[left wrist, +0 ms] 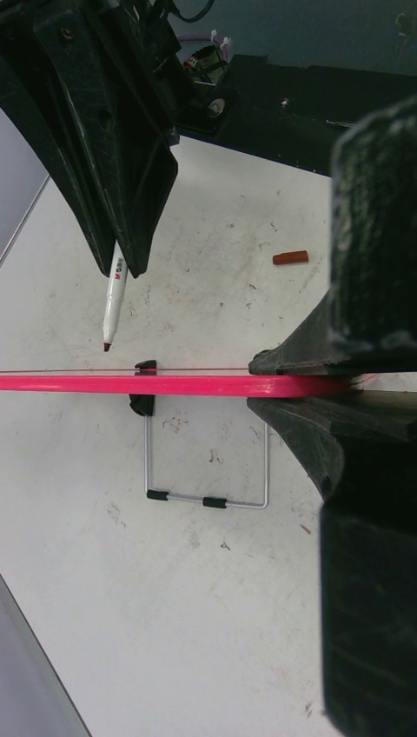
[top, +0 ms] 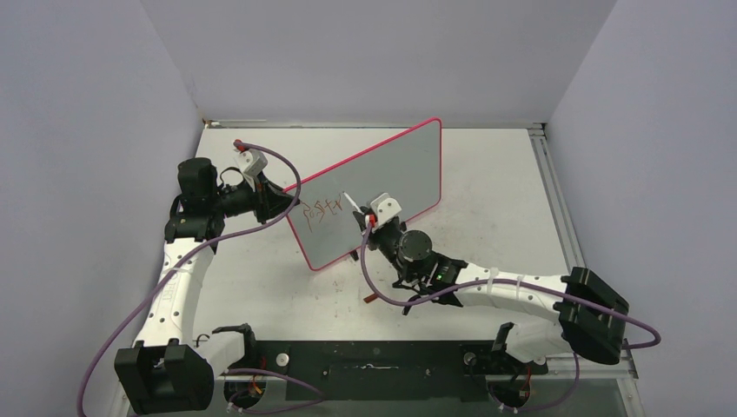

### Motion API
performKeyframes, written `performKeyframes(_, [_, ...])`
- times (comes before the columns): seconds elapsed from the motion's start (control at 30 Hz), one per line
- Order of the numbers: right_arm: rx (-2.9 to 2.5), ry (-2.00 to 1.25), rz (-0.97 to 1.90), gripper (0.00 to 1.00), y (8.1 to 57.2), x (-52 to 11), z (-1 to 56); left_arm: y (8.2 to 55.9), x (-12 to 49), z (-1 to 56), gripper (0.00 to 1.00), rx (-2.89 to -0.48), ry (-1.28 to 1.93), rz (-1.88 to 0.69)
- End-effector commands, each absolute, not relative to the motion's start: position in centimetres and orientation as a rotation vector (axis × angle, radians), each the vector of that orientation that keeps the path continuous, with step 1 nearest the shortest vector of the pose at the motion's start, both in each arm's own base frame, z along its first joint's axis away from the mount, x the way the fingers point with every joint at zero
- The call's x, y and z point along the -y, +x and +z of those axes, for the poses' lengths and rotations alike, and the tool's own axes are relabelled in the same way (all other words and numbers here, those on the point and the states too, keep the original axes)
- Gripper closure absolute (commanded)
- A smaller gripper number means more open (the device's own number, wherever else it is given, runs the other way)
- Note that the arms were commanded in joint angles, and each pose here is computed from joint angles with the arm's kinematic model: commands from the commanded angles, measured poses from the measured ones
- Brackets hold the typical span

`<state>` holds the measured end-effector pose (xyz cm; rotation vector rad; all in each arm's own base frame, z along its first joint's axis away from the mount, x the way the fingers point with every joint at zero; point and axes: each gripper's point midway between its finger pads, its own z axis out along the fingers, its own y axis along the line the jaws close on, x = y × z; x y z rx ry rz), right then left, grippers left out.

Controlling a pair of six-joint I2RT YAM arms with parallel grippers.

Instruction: Write a sentence on the whiteboard

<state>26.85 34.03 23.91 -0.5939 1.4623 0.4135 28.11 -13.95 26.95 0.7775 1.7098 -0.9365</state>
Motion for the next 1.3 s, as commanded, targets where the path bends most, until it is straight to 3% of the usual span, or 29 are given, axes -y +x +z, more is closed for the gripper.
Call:
performKeyframes(0.0, [-1.405, -0.557, 0.478, 0.95, 25.8, -33.3, 26.7, 27.9, 13.9, 26.5, 1.00, -1.725, 0.800, -0.921])
performKeyframes(1.27, [-1.426, -0.597, 0.478, 0.95, 26.9, -32.7, 25.0, 27.9, 13.9, 26.5, 1.00, -1.726, 0.797, -0.918])
